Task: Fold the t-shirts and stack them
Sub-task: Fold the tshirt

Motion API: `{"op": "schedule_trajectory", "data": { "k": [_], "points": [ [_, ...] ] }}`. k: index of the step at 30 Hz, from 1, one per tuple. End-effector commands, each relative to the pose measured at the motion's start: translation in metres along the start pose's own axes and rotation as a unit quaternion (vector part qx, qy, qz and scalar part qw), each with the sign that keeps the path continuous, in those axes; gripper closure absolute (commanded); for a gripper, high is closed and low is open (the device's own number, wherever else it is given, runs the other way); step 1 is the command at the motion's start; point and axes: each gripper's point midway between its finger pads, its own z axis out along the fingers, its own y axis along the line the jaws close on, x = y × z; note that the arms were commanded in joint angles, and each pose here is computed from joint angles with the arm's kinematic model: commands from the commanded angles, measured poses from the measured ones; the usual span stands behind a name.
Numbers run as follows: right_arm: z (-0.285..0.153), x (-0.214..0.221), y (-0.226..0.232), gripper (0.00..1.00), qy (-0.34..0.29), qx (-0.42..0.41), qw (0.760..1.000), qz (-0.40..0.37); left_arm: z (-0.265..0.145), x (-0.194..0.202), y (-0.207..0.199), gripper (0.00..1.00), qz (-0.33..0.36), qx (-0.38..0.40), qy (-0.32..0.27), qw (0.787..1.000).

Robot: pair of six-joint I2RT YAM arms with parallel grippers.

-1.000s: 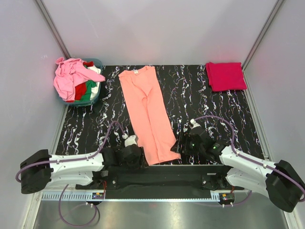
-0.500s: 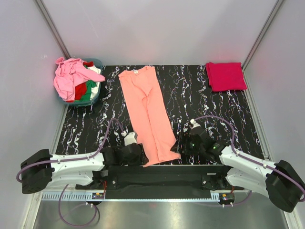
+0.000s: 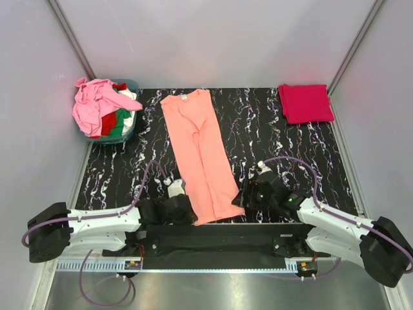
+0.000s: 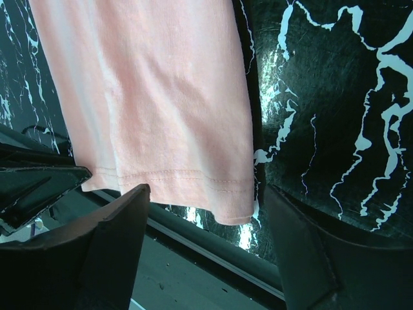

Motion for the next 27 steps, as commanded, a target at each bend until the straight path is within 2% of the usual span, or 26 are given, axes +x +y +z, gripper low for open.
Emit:
{"op": "schedule_trajectory", "data": {
  "k": [1, 2, 4, 7, 11, 16, 20, 24, 27],
  "points": [
    [-0.004, -0.017, 0.022, 0.23, -0.022, -0.035, 0.999, -0.010, -0.001, -0.005, -0.013, 0.77, -0.009, 0.029, -0.012, 0.999],
    [-0.004, -0.017, 0.022, 0.26, -0.020, -0.034, 0.999, -0.008, -0.001, -0.005, -0.013, 0.86, -0.010, 0.030, -0.013, 0.999],
    [-0.003, -0.016, 0.020, 0.34, -0.017, -0.028, 0.999, 0.000, -0.001, -0.006, -0.012, 0.94, -0.009, 0.026, -0.014, 1.000],
    [0.001, -0.014, 0.017, 0.44, -0.006, -0.015, 1.000, 0.004, -0.001, -0.006, -0.011, 0.97, -0.008, 0.021, -0.015, 1.000],
    [0.012, -0.006, 0.013, 0.51, 0.026, 0.003, 1.000, 0.006, 0.001, -0.005, -0.010, 0.97, -0.007, 0.018, -0.014, 1.000],
    [0.012, -0.004, 0.009, 0.50, 0.036, 0.021, 0.999, 0.011, -0.001, -0.006, -0.008, 0.97, -0.008, 0.013, -0.016, 1.000],
    [-0.008, -0.016, 0.005, 0.48, -0.022, 0.021, 0.999, 0.029, -0.002, -0.007, -0.006, 0.97, -0.009, 0.013, -0.019, 1.000],
    [-0.020, -0.013, -0.012, 0.42, -0.040, 0.052, 0.995, 0.069, -0.003, -0.007, -0.005, 0.97, -0.010, 0.014, -0.021, 1.000],
    [-0.019, -0.004, -0.017, 0.38, -0.022, 0.062, 0.995, 0.079, -0.003, -0.007, -0.004, 0.98, -0.010, 0.013, -0.022, 1.000]
  ]
}}
